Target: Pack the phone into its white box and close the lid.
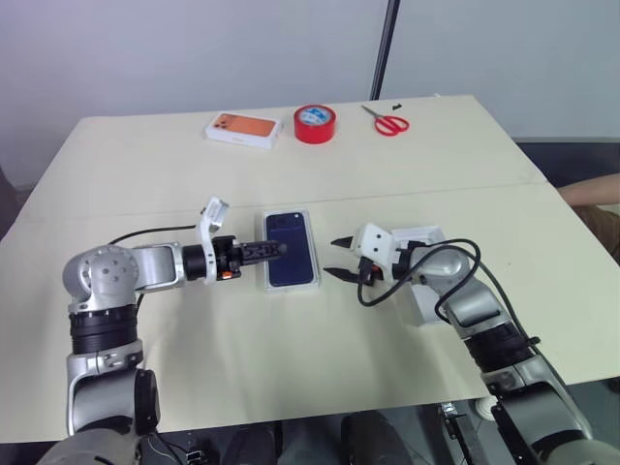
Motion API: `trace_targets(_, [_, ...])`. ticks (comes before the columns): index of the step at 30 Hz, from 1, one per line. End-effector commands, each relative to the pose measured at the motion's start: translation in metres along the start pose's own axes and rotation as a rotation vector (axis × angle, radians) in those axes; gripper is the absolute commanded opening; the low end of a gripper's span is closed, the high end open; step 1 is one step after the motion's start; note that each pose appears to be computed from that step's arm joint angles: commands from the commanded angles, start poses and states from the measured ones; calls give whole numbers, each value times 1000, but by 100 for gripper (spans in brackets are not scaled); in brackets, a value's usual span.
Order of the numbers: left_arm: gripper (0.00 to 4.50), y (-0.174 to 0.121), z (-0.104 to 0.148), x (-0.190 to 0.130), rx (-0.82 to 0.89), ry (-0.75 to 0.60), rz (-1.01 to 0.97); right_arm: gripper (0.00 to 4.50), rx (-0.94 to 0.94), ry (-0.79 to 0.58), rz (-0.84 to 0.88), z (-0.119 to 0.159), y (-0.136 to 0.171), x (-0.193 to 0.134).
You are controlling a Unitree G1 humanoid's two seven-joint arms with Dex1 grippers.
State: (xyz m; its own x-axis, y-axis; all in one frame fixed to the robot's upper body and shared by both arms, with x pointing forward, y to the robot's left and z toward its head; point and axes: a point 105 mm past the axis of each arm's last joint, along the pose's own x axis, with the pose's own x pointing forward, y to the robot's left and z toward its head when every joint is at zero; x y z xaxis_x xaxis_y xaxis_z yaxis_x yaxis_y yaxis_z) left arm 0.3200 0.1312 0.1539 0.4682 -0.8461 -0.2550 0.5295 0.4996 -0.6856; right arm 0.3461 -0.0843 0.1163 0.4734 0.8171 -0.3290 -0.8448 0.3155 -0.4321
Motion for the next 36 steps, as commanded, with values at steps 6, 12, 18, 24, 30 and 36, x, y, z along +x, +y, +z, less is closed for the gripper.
trace_targets(6, [344,40,34,-25,212,-152,290,151,-19,-51,-51,13,-10,-3])
trace_targets(12, [35,52,20,-16,300,-93,333,0,-18,-25,-140,7,-21,5])
trace_targets(18, [7,65,16,-14,332,-66,408,0,-13,-49,-141,12,-15,21])
trace_targets(24, [7,73,-13,4,374,106,406,0,-32,-37,-137,13,-14,29])
trace_targets(30, [7,65,-18,27,348,116,318,0,-34,-21,-144,9,-15,21])
trace_targets(36, [7,35,-22,66,335,116,178,0,-4,5,-130,0,-3,7])
